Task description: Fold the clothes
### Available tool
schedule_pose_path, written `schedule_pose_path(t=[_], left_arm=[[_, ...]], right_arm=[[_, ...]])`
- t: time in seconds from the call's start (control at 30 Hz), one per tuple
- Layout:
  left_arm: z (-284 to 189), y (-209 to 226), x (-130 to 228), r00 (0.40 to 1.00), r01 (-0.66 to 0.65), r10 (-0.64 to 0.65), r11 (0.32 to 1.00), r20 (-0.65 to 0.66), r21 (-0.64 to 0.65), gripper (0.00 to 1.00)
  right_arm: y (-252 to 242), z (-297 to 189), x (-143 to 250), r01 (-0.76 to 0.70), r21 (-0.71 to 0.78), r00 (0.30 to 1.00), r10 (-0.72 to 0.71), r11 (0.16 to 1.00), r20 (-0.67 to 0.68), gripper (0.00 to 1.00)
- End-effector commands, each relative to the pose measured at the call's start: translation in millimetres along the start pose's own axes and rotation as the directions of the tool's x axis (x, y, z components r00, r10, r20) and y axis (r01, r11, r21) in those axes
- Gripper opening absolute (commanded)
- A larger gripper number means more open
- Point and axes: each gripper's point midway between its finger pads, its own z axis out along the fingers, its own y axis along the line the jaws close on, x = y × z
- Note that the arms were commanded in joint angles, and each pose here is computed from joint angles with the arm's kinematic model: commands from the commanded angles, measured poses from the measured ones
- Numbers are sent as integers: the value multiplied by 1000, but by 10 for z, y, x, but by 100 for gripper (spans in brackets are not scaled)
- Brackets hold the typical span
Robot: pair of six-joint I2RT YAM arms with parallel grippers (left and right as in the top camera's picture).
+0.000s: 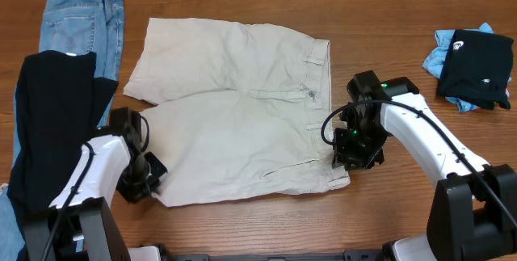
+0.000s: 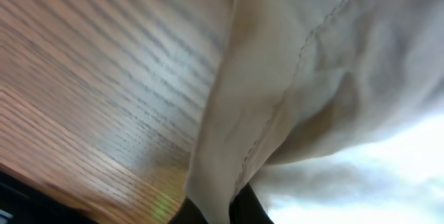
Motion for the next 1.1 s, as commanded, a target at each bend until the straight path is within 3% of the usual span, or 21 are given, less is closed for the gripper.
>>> schedule_pose_path(t=[0.0, 0.37, 0.53, 0.6, 0.63, 0.67, 0.73, 0.9, 1.07], left_arm=[[-89, -4, -118, 999, 9, -9, 1000, 36, -8, 4], [-89, 8, -114, 999, 8, -7, 1000, 36, -14, 4], [-89, 9, -113, 999, 5, -4, 1000, 35, -14, 5], [-89, 8, -112, 999, 1, -1, 1000, 34, -14, 4], [-89, 9, -110, 999, 2, -1, 1000, 34, -14, 4], [-89, 12, -107, 999, 2, -1, 1000, 32, -15, 4], [-89, 19, -96, 1000, 1, -1, 1000, 28, -18, 4], [-122, 21, -39, 1000, -20, 20, 1000, -3, -15, 4], [-410, -57, -82, 997, -77, 78, 997, -14, 19, 4]], right_arm=[[-76, -18, -14, -37, 40, 999, 36, 999, 25, 38], [-139, 130, 9, -56, 47, 998, 55, 997, 17, 38], [-61, 282, -16, -41, -24, 999, 41, 999, 22, 38], [-30, 279, -45, -32, -40, 999, 34, 999, 32, 31], [-24, 272, -60, -30, -42, 999, 32, 999, 38, 25], [-18, 260, -71, -29, -43, 999, 31, 999, 42, 13], [-7, 239, -90, -27, -45, 998, 29, 999, 50, 4], [44, 106, -154, -11, -52, 996, 16, 999, 93, 4], [11, -354, -292, -6, -5, 972, 7, 1000, 235, 4]])
